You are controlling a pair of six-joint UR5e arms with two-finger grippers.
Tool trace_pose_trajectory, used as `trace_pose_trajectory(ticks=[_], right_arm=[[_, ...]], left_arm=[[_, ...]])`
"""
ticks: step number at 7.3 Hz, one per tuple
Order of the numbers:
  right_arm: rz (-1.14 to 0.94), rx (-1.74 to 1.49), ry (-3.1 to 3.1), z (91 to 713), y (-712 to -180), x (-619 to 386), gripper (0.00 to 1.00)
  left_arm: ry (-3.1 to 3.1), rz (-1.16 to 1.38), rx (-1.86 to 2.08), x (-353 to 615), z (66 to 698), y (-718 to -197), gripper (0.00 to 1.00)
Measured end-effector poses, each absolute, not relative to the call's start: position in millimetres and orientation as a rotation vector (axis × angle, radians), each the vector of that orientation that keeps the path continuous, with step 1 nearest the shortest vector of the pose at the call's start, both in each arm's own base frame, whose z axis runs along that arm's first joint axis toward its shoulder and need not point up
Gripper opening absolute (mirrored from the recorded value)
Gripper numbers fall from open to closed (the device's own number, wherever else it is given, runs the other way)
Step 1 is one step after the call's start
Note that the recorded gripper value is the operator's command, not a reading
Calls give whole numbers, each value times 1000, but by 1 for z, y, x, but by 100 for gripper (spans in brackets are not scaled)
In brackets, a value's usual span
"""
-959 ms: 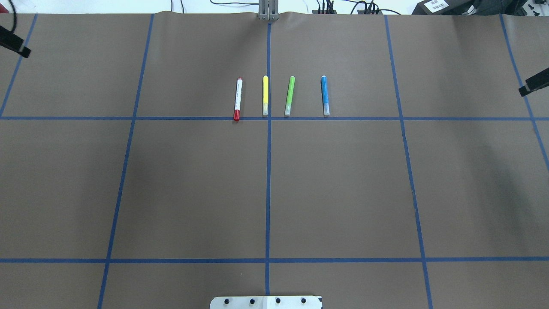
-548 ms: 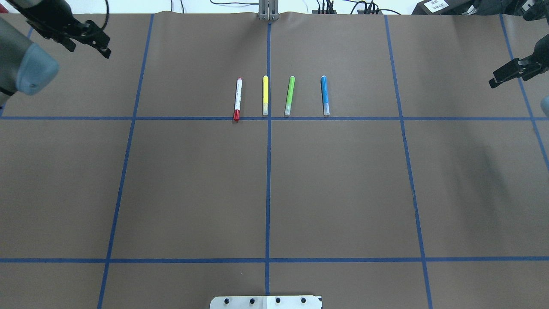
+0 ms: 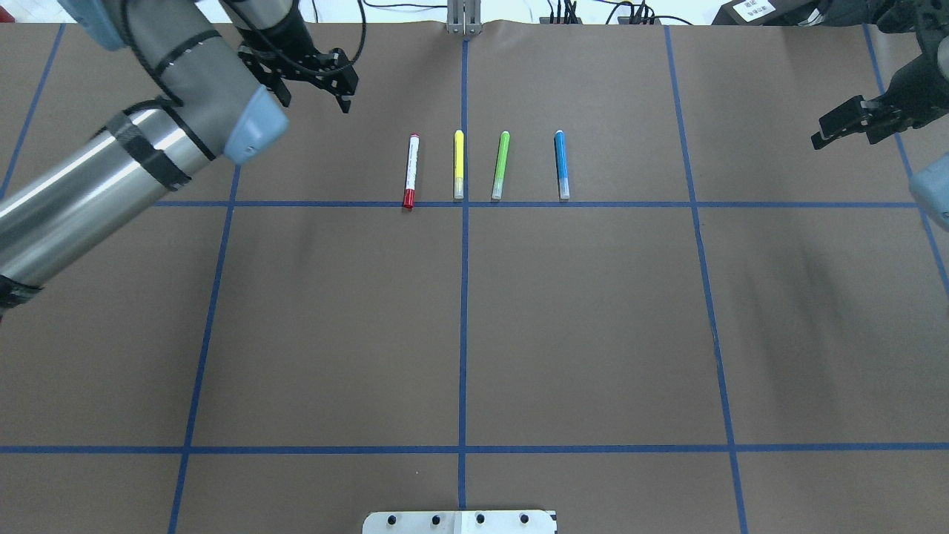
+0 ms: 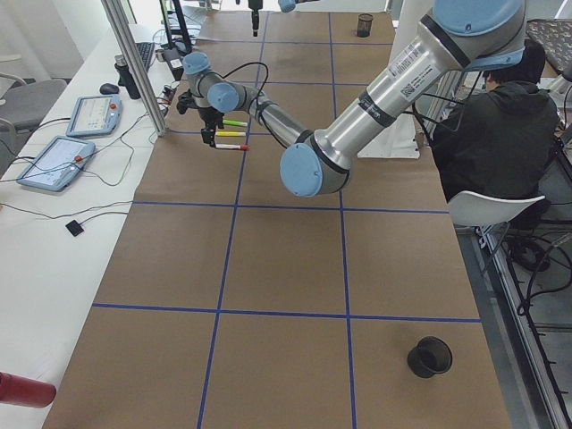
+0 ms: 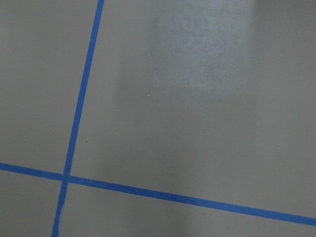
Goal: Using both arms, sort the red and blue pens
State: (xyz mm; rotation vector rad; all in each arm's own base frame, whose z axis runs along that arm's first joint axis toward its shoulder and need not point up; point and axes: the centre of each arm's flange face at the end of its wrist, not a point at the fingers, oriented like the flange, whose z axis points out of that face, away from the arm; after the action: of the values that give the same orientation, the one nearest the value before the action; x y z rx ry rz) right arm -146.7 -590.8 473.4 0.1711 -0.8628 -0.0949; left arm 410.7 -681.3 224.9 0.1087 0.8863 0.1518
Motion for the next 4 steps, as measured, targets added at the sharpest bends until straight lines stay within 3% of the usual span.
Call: trace_pose_trajectory(ticks=[4], right_arm=[[-70, 134, -907, 416, -610, -218, 99]], left_arm=[[877, 67, 149, 522, 215, -647, 89]])
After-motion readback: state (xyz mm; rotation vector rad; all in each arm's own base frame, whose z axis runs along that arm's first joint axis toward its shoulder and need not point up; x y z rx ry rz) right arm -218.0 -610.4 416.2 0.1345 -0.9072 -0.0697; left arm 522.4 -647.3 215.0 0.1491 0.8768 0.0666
